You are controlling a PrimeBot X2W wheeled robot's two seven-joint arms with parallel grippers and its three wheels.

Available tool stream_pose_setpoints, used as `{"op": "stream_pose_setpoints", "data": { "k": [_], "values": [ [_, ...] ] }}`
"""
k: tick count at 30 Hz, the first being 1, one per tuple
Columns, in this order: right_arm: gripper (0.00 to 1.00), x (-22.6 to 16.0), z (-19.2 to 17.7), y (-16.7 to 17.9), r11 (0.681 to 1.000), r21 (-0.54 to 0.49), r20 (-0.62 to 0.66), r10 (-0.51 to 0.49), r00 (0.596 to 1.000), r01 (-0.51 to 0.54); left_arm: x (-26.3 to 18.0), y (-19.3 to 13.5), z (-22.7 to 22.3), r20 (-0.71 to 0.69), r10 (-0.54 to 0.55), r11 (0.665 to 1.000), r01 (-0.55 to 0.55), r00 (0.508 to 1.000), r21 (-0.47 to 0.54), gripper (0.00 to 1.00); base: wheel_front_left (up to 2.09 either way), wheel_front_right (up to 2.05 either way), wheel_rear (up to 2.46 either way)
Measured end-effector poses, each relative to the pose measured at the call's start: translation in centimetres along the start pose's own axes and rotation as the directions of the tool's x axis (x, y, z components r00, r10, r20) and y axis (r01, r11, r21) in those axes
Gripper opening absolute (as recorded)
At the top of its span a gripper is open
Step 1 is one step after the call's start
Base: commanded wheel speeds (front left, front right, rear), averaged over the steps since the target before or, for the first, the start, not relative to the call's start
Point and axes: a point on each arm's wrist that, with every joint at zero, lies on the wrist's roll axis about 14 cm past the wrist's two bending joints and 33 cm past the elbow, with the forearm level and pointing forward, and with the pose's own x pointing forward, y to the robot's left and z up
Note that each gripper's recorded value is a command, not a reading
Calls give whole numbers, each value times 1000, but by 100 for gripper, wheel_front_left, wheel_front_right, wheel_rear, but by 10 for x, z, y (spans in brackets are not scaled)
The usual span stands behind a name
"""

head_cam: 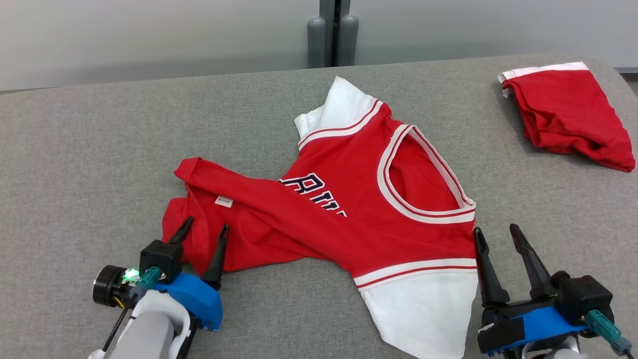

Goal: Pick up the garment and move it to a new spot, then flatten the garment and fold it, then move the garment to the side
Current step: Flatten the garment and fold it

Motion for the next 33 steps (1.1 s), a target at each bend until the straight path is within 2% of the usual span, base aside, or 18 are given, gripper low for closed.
{"op": "stream_pose_setpoints", "data": {
  "k": [8,9,10,11,18,24,33],
  "values": [
    [100,-2,-2,-4,1000,-2,-8,-13,1000,13,12,15,-9,-54,33,999,-33,998,-3,100,0,0,0],
    [100,-2,-2,-4,1000,-2,-8,-14,1000,14,12,16,-11,-63,38,999,-39,997,-8,60,0,0,0],
    [100,-2,-2,-5,1000,-2,-7,-15,1000,15,13,17,-11,-65,42,999,-43,997,-12,33,0,0,0],
    [100,-2,-2,-5,1000,-2,-7,-16,1000,16,15,18,-9,-64,42,999,-43,997,-10,0,0,0,0],
    [100,-4,3,-1,1000,6,8,-5,1000,5,13,13,31,68,43,998,-41,997,-41,0,0,0,0],
    [100,-4,3,16,999,25,12,43,999,-43,-23,11,50,182,79,993,-60,980,-105,0,0,0,0],
    [100,3,3,38,994,30,13,109,994,-109,-93,3,-1,114,182,961,-152,977,-232,0,0,0,0]
  ]
}}
